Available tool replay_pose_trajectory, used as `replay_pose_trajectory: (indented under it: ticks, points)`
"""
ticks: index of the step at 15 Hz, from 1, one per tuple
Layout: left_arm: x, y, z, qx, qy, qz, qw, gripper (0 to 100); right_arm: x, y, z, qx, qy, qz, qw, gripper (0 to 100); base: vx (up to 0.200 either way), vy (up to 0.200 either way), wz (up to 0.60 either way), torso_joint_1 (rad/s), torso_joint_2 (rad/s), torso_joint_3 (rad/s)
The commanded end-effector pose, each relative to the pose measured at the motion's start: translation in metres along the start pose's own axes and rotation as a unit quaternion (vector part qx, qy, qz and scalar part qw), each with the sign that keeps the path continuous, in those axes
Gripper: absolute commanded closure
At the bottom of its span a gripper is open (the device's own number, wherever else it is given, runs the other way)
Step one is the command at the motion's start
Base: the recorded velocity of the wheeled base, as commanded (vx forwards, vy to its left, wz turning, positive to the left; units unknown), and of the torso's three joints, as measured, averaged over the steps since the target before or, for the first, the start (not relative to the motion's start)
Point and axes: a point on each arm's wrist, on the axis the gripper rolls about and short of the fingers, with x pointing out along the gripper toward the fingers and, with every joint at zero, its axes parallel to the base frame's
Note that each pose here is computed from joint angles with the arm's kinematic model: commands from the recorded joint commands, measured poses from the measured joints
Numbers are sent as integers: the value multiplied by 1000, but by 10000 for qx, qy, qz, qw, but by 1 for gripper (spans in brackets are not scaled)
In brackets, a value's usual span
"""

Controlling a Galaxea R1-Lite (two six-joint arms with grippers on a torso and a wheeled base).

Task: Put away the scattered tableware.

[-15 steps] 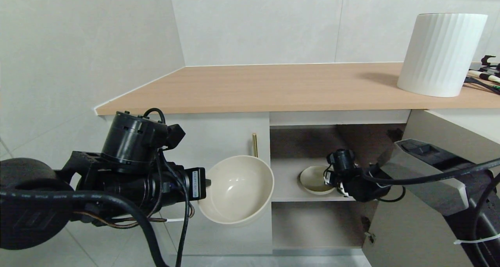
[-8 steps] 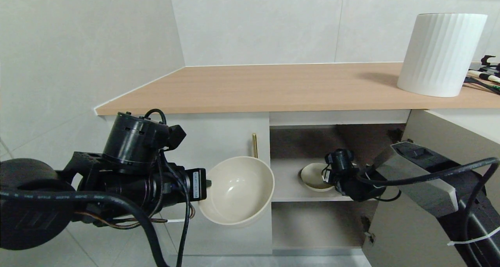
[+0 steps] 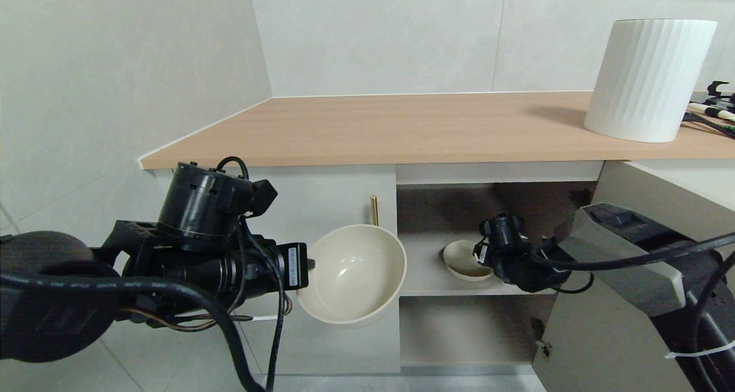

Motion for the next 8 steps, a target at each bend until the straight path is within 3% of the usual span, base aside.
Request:
replay_pose_trajectory:
  ticks: [1, 3, 5, 8]
  points:
    - [19, -6, 2, 47, 25, 6, 10000, 100, -82, 3, 34, -52, 51, 581, 9983, 0, 0, 0, 0, 0, 0, 0]
    - [42, -19, -1, 187, 96, 169, 9996, 100, -156, 2, 53, -182, 160, 1362, 9904, 0, 0, 0, 0, 0, 0, 0]
    - [55, -24, -12, 306, 241, 333, 9987, 100, -208, 3, 67, -303, 177, 1759, 9838, 0, 0, 0, 0, 0, 0, 0]
    - [64, -39, -26, 512, 468, 227, 9973, 100, -278, -1, 76, -664, 509, 2248, 9708, 0, 0, 0, 0, 0, 0, 0]
